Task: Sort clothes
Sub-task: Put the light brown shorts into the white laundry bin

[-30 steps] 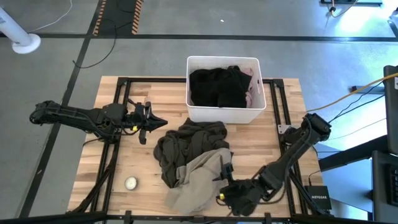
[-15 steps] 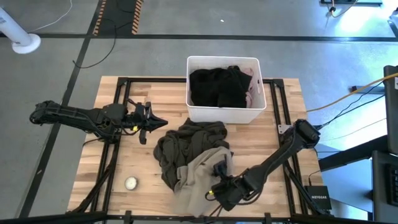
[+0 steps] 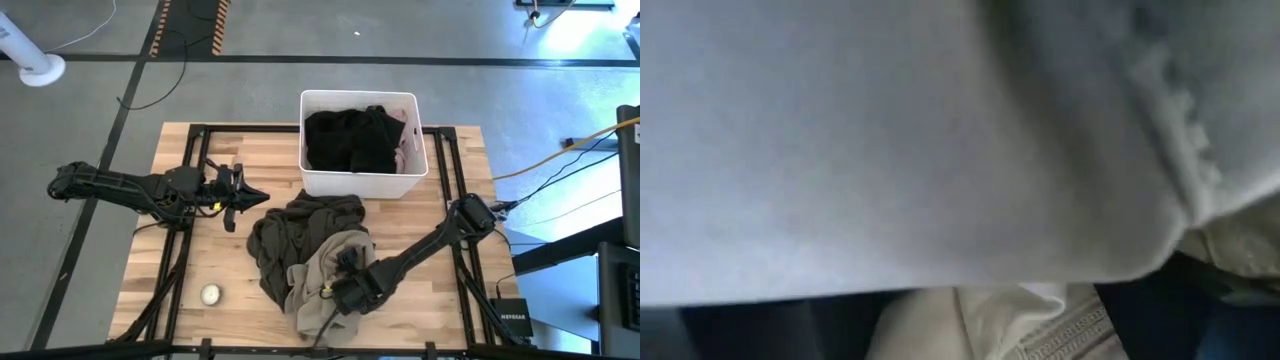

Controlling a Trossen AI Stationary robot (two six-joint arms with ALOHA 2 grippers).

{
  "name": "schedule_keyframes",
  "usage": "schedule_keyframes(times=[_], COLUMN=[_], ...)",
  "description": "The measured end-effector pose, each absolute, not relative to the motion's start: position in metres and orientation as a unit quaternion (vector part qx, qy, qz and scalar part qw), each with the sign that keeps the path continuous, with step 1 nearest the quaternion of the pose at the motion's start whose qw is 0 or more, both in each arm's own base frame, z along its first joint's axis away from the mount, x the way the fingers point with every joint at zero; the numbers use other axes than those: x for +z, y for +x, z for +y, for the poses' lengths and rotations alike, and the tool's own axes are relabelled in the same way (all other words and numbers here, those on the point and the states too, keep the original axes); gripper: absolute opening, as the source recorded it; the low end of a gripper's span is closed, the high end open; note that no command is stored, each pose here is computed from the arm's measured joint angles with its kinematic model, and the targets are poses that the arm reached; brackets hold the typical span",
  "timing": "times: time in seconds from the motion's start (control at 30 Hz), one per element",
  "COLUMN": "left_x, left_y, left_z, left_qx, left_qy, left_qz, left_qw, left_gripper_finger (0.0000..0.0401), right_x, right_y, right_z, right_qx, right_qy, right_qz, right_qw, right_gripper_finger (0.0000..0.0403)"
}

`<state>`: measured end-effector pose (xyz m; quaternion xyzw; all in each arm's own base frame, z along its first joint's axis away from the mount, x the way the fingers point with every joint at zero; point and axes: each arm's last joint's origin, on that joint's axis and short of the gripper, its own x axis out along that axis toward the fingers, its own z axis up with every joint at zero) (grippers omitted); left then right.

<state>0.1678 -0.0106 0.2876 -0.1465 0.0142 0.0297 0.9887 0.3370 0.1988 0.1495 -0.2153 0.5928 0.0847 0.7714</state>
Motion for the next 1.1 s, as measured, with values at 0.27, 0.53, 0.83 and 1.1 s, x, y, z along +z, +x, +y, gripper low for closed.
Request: schedule_keyframes(times=[0.27,0.53,0.83,1.1], left_x=[0.288,0.288,0.288,0.288], left_y=[0.168,0.168,0.168,0.168], left_z=[-0.011,-0.011,-0.011,-0.011], left_qx=[0.03,0.03,0.029,0.029], left_qy=[-0.142,-0.143,-0.138,-0.141], left_qz=[0.014,0.014,0.013,0.012], left_qw=[0.989,0.989,0.99,0.989], left_gripper_finger=[0.0,0.0,0.0,0.0], right_x=[0.142,0.139,0.167,0.225], right_y=[0.341,0.34,0.324,0.309], right_z=[0.195,0.196,0.208,0.208], right_qx=[0.108,0.099,0.089,0.106], right_qy=[-0.196,-0.166,-0.152,-0.113], right_qz=[0.58,0.583,0.557,0.487], right_qw=[0.784,0.789,0.812,0.86], right_gripper_finger=[0.022,0.0033,0.0028,0.0028])
